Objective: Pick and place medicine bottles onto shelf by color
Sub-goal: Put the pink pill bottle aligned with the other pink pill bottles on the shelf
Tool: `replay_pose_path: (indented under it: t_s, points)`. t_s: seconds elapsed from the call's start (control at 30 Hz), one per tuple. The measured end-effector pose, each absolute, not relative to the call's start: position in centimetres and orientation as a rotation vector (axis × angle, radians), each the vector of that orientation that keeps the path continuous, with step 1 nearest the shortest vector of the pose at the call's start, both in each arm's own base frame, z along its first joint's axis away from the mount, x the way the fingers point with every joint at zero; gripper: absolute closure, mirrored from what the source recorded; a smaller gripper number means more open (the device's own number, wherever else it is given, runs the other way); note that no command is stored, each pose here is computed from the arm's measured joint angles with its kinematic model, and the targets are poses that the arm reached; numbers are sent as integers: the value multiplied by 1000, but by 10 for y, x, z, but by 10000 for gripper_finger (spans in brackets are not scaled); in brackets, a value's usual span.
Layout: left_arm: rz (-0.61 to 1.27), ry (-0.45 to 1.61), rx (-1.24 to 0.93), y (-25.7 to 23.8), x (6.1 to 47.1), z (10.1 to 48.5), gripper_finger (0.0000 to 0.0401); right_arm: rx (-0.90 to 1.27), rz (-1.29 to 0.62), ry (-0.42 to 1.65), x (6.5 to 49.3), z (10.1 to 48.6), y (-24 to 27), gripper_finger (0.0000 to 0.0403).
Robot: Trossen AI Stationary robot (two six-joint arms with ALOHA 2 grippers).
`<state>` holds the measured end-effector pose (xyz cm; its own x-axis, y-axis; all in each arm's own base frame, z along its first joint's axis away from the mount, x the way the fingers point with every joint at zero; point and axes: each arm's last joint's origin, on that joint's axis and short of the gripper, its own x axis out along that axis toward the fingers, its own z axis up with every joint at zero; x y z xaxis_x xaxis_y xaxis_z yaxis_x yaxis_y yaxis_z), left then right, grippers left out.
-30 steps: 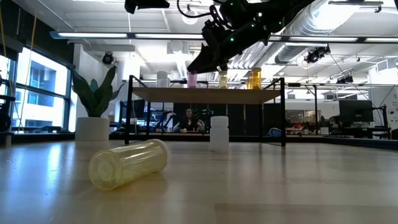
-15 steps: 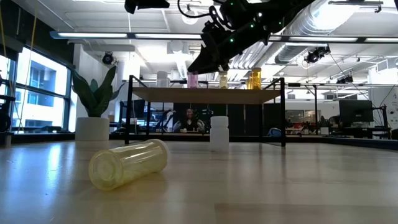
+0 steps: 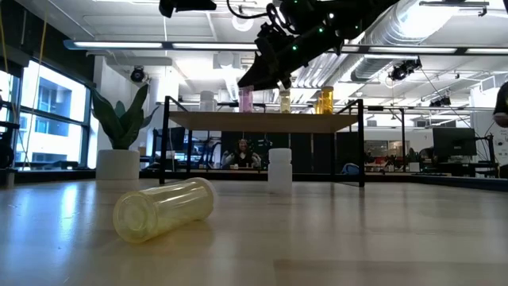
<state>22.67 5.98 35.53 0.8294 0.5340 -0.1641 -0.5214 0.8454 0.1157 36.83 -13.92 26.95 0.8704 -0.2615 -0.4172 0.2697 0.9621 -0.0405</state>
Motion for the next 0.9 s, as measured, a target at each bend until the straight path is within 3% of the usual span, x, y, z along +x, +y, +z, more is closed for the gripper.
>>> replay_pose_path:
  t_s: [0.33, 0.9]
  points:
    - [560, 193, 67, 60, 227, 355, 192, 22, -274, 431, 367, 271, -139, 229]
    - [560, 209, 64, 60, 226, 354, 192, -6, -347, 374, 339, 317, -124, 236]
